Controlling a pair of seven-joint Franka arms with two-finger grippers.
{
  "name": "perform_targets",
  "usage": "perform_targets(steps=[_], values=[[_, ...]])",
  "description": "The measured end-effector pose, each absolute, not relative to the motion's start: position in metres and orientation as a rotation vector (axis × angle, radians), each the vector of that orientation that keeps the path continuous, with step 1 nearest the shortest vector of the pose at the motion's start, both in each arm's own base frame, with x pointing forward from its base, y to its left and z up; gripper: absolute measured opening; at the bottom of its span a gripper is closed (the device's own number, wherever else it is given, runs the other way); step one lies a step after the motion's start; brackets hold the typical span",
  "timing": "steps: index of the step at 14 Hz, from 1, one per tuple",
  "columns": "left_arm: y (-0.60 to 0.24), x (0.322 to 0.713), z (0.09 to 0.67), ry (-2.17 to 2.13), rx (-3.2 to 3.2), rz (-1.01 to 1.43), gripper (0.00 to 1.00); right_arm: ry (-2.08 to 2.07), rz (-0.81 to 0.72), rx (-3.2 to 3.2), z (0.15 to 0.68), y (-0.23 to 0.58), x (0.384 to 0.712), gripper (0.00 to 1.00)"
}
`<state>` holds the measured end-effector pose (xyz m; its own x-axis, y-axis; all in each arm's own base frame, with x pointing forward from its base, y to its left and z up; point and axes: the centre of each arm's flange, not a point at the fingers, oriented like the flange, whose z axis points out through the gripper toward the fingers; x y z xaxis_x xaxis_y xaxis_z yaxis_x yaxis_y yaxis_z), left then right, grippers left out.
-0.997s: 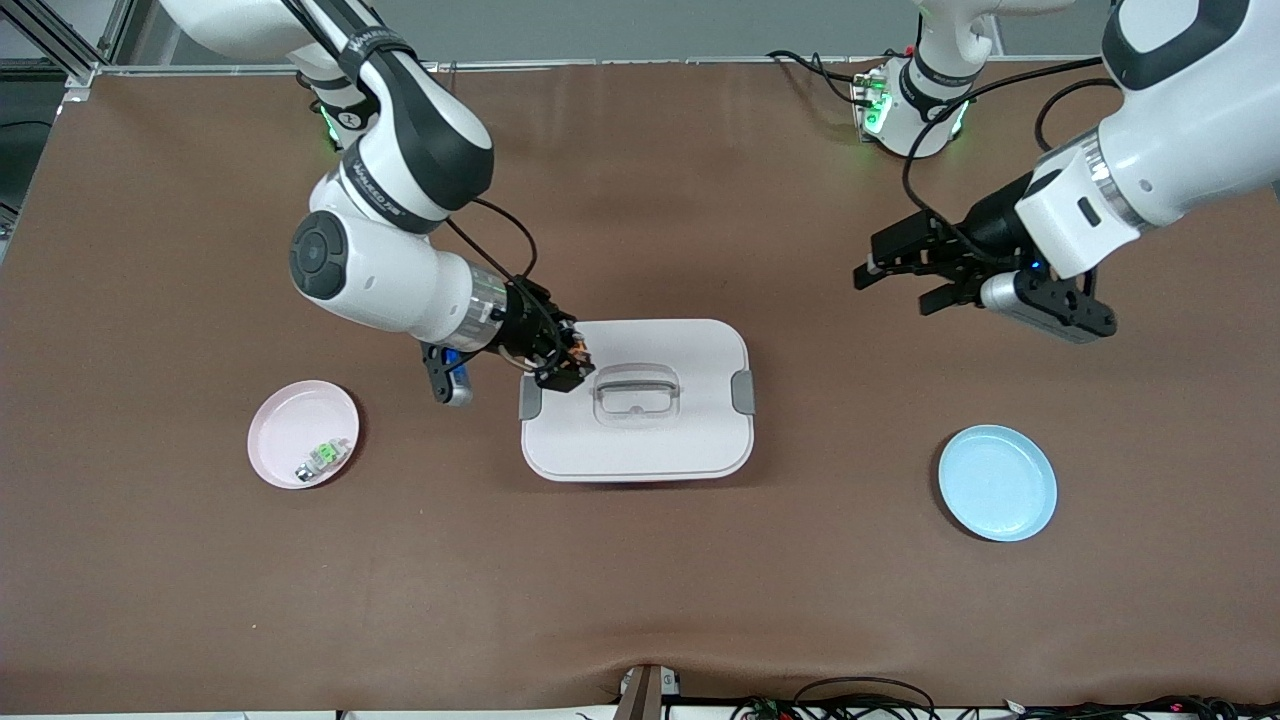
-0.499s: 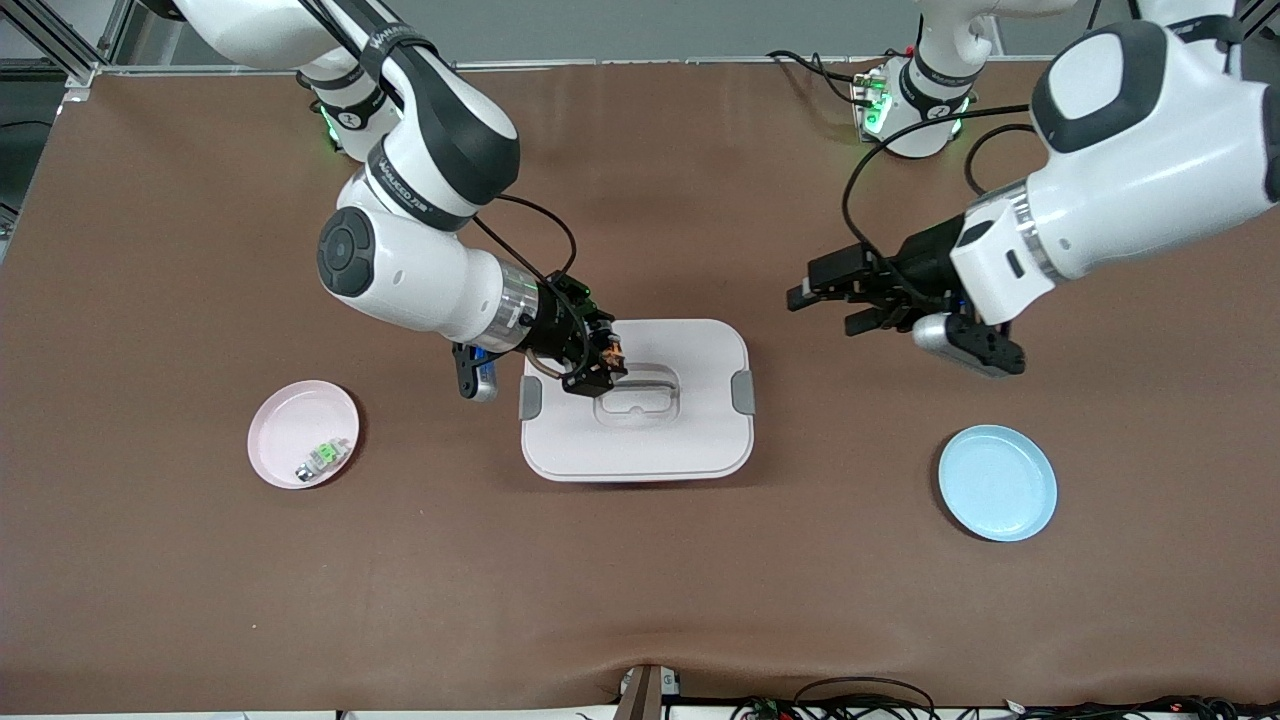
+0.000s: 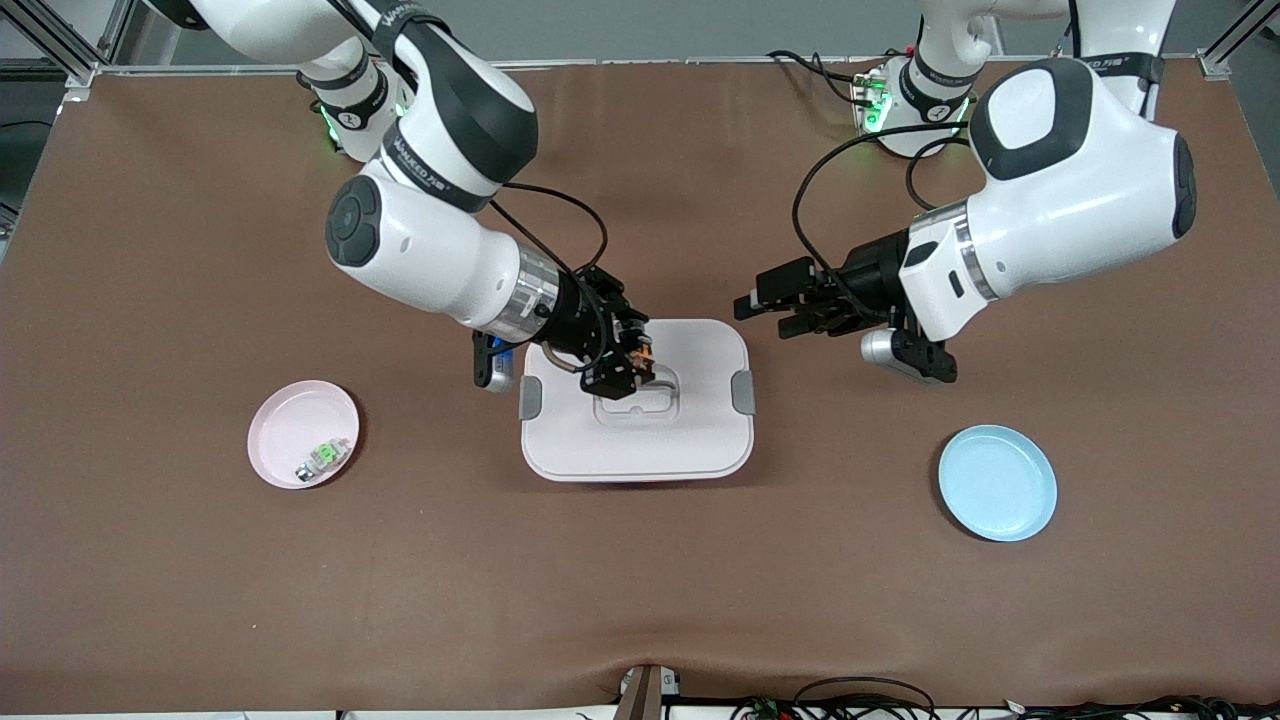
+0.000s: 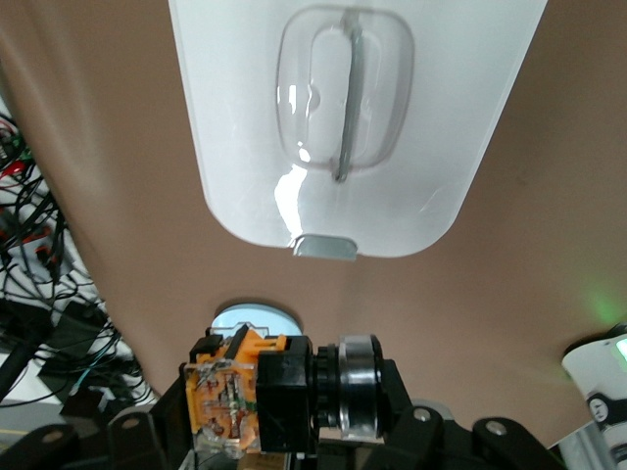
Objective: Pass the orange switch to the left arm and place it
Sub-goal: 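Grasp the switch with the left gripper and open the right gripper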
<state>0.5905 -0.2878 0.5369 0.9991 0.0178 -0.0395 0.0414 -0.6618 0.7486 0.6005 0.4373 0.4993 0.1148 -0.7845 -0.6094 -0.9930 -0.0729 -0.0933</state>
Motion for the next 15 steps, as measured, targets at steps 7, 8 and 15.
perform_targets(steps=[7,8,15], values=[[-0.309,0.591,0.522,0.126,2.264,-0.072,0.76,1.740,0.597,-1.780,0.528,0.478,0.580,0.73],[-0.309,0.591,0.520,0.128,2.265,-0.075,0.75,1.744,0.608,-1.772,0.530,0.484,0.577,0.73],[-0.312,0.587,0.509,0.129,2.273,-0.102,0.71,1.777,0.660,-1.699,0.522,0.509,0.577,0.73]])
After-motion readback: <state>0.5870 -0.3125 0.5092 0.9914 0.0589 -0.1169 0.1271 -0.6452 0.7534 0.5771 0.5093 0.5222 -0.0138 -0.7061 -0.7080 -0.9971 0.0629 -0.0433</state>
